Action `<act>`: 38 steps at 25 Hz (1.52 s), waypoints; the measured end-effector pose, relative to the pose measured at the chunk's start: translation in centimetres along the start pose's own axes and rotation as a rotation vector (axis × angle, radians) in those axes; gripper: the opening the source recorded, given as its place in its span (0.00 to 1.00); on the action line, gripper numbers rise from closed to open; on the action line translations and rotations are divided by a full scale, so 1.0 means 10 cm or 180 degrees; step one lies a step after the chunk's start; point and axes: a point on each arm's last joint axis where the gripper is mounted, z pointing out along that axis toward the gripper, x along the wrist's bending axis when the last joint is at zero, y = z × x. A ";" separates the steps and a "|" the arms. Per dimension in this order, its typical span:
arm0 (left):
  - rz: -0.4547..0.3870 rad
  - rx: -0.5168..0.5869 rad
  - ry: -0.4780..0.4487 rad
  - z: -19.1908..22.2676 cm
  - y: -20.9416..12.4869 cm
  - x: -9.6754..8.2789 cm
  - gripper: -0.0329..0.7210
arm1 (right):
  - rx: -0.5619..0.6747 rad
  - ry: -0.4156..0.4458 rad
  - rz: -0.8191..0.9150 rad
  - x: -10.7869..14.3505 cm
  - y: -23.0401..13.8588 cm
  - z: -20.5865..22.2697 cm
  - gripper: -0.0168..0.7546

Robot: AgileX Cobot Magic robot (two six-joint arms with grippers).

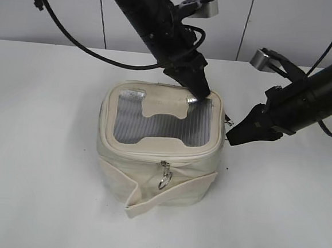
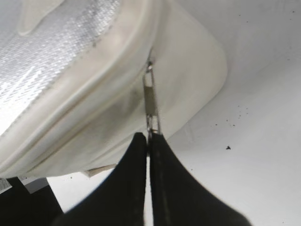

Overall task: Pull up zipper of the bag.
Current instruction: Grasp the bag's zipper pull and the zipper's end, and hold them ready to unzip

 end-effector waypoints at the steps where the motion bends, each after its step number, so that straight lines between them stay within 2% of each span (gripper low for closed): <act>1: 0.0000 0.0000 0.0000 0.00 0.00 0.00 0.14 | 0.0012 0.0007 -0.0018 0.03 0.00 -0.03 0.03; 8: -0.0004 0.0006 -0.0020 0.00 0.00 -0.01 0.14 | 0.0206 0.0041 -0.0071 0.17 -0.01 -0.19 0.03; 14: -0.0002 0.0012 -0.0025 0.00 0.00 -0.01 0.14 | 0.0486 0.0091 -0.0229 0.41 -0.03 -0.14 0.03; 21: -0.0001 0.0034 -0.0037 0.00 -0.01 -0.01 0.14 | 0.0790 0.0117 -0.0535 0.80 -0.05 -0.06 0.03; 29: 0.0003 0.0037 -0.0040 0.00 -0.01 -0.02 0.14 | 0.1047 0.0381 -0.0890 1.38 -0.08 0.11 0.03; 38: 0.0014 0.0127 -0.0125 0.00 -0.03 -0.05 0.14 | 0.0609 0.0395 -0.1521 1.98 0.03 0.44 0.03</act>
